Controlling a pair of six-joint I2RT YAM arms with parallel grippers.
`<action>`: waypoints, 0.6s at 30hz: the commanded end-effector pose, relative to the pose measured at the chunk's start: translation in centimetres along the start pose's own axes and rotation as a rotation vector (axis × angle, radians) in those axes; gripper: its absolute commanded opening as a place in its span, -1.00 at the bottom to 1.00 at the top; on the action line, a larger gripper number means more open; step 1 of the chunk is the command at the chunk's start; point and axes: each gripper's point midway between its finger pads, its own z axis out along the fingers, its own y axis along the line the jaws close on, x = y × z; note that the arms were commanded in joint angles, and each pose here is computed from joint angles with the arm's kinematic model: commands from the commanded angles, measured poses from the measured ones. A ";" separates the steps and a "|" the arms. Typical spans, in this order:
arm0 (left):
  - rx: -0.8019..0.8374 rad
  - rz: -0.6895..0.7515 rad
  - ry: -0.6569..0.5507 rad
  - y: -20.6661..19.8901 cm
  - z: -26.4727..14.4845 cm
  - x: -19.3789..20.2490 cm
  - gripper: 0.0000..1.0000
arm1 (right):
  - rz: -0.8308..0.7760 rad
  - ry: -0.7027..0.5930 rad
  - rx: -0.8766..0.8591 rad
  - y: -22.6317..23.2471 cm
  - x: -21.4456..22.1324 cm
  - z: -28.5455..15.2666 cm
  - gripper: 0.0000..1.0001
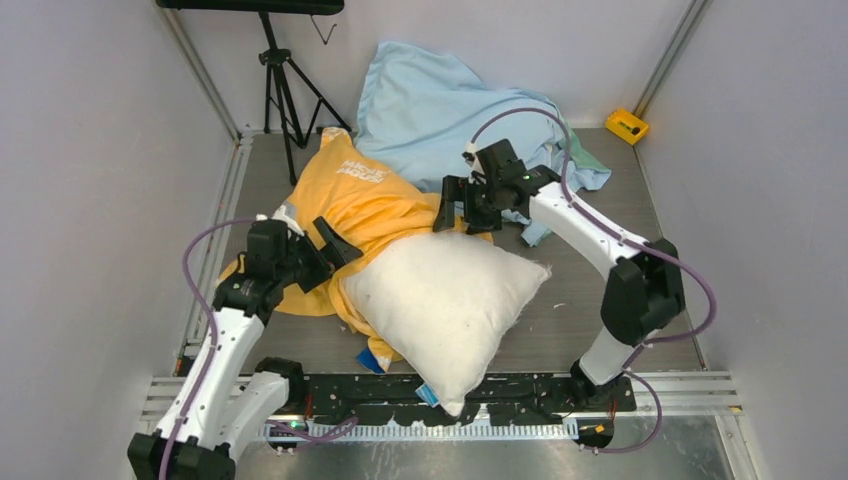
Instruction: Remove the pillowcase from the pillow
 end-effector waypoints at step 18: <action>0.296 0.064 -0.333 -4.4 -0.5 -4.7 -1.00 | -0.327 -0.213 -0.163 12.5 0.2 -6.1 -1.00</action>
